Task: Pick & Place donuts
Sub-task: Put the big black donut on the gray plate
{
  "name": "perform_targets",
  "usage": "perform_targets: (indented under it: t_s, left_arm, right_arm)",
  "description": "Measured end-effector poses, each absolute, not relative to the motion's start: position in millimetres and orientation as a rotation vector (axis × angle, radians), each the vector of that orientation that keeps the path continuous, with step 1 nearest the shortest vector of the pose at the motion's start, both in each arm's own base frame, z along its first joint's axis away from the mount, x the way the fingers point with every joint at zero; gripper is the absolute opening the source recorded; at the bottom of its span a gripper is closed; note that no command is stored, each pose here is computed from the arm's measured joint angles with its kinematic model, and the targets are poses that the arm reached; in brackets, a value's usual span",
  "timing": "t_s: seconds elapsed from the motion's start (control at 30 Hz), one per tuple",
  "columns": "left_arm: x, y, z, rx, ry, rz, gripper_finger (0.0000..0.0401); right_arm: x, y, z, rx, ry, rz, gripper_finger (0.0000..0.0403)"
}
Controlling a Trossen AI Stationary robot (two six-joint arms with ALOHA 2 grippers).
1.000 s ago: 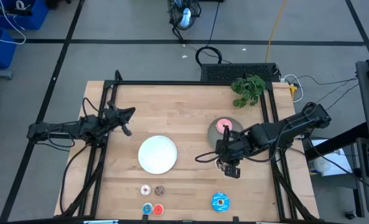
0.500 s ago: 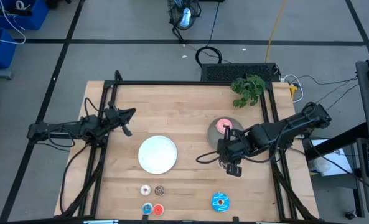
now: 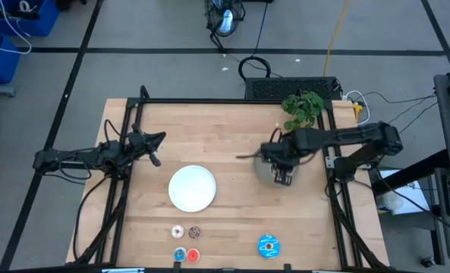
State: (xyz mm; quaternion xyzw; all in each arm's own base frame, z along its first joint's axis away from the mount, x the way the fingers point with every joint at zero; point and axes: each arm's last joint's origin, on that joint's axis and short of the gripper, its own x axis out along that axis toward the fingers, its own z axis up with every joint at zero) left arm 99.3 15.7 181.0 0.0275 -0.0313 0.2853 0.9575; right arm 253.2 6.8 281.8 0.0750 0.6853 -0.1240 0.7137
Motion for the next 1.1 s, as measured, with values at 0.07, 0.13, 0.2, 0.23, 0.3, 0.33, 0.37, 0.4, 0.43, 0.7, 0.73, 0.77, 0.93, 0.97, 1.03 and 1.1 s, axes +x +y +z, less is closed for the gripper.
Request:
perform_targets:
  t_s: [0.07, 0.13, 0.2, 0.23, 0.3, 0.33, 0.37, 0.4, 0.43, 0.7, 0.73, 0.77, 0.93, 0.97, 1.03, 1.1]
  left_arm:
    - [99, 16, 181, 0.056, -0.063, 0.579, 0.0017]
    - [99, 16, 181, 0.056, -0.062, 0.578, 0.0017]
    - [99, 16, 181, 0.057, -0.059, 0.578, 0.0017]
    - [99, 16, 181, 0.056, -0.059, 0.578, 0.0017]
    - [99, 16, 181, 0.056, -0.059, 0.578, 0.0017]
    - [99, 16, 181, 0.056, -0.059, 0.578, 0.0017]
    - [99, 16, 181, 0.056, -0.06, 0.578, 0.0017]
    - [99, 16, 181, 0.056, -0.06, 0.578, 0.0017]
    - [99, 16, 181, 0.055, -0.06, 0.578, 0.0017]
    - [99, 16, 181, 0.053, -0.062, 0.578, 0.0017]
    - [99, 16, 181, 0.053, -0.062, 0.578, 0.0017]
    - [99, 16, 181, 0.053, -0.063, 0.578, 0.0017]
    - [99, 16, 181, 0.048, -0.065, 0.578, 0.0017]
    - [99, 16, 181, 0.049, -0.065, 0.578, 0.0017]
    - [99, 16, 181, 0.051, -0.064, 0.578, 0.0017]
    - [99, 16, 181, 0.052, -0.064, 0.578, 0.0017]
  right_arm:
    - [253, -8, 267, 0.173, 1.526, -0.282, 0.0025]
    - [251, -21, 250, 0.2, 1.539, -0.267, 0.0025]
    - [246, -31, 232, 0.229, 1.561, -0.246, 0.0024]
    - [242, -36, 224, 0.242, 1.573, -0.242, 0.0024]
    - [236, -44, 208, 0.26, 1.592, -0.254, 0.0024]
    - [232, -47, 201, 0.273, 1.599, -0.266, 0.0024]
    - [228, -51, 195, 0.284, 1.607, -0.273, 0.0024]
    - [225, -54, 189, 0.294, 1.616, -0.279, 0.0025]
    - [222, -56, 185, 0.305, 1.626, -0.283, 0.0026]
    - [209, -54, 161, 0.36, 1.644, -0.253, 0.0024]
    - [210, -54, 159, 0.357, 1.635, -0.254, 0.0024]
    - [210, -54, 158, 0.356, 1.627, -0.255, 0.0025]
    - [212, -55, 157, 0.347, 1.604, -0.25, 0.0025]
    - [212, -55, 157, 0.345, 1.597, -0.249, 0.0027]
    - [213, -55, 157, 0.346, 1.587, -0.25, 0.0034]
    - [213, -55, 157, 0.346, 1.591, -0.247, 0.0046]
